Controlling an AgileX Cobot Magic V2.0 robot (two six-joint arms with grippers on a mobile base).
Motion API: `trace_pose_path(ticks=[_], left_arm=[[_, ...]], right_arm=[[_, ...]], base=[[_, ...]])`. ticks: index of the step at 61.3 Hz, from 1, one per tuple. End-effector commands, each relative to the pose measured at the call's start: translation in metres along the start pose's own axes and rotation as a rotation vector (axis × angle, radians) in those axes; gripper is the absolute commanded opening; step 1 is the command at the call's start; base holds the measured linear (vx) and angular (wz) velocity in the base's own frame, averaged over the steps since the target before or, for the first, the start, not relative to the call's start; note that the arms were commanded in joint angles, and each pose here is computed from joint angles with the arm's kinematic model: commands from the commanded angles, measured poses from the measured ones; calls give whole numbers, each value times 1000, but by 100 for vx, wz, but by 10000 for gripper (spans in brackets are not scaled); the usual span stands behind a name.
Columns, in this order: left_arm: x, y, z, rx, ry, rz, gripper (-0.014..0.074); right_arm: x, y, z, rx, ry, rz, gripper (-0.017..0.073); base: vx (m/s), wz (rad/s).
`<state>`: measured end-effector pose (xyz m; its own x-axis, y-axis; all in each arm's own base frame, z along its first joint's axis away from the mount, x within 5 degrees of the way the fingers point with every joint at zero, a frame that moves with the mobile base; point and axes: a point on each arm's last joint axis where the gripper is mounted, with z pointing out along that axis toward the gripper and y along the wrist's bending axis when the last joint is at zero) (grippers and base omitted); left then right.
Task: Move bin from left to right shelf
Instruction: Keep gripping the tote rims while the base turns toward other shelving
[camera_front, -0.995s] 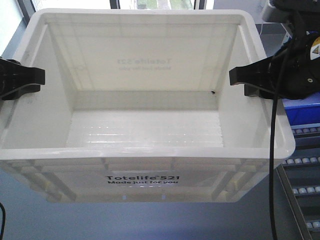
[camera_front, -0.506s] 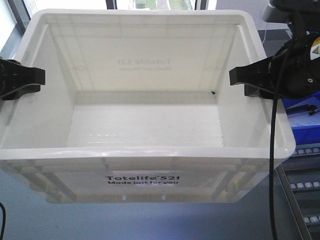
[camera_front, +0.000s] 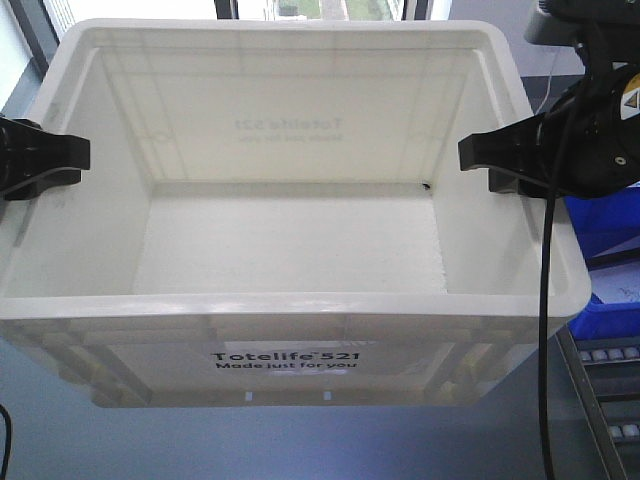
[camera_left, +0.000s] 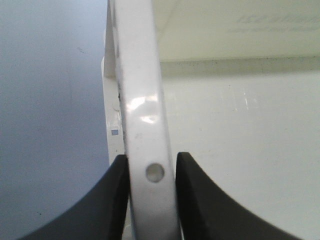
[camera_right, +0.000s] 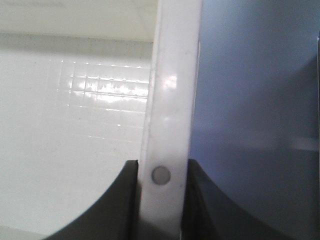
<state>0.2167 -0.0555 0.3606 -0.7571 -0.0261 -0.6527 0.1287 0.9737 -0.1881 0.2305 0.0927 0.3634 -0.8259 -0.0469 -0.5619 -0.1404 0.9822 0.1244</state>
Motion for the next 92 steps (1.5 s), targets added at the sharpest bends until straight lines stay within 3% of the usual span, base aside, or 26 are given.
trace_pose_path(ticks=[1,60,92], left_arm=[[-17,-5,-24,26,-184,40,108],[-17,-5,-24,26,-184,40,108],[-17,-5,-24,26,-184,40,108]], right_arm=[[-16,-4,-23,18,-186,-62,1],[-16,-4,-23,18,-186,-62,1],[-16,-4,-23,18,-186,-62,1]], base=[[25,6],[25,0],[12,27]])
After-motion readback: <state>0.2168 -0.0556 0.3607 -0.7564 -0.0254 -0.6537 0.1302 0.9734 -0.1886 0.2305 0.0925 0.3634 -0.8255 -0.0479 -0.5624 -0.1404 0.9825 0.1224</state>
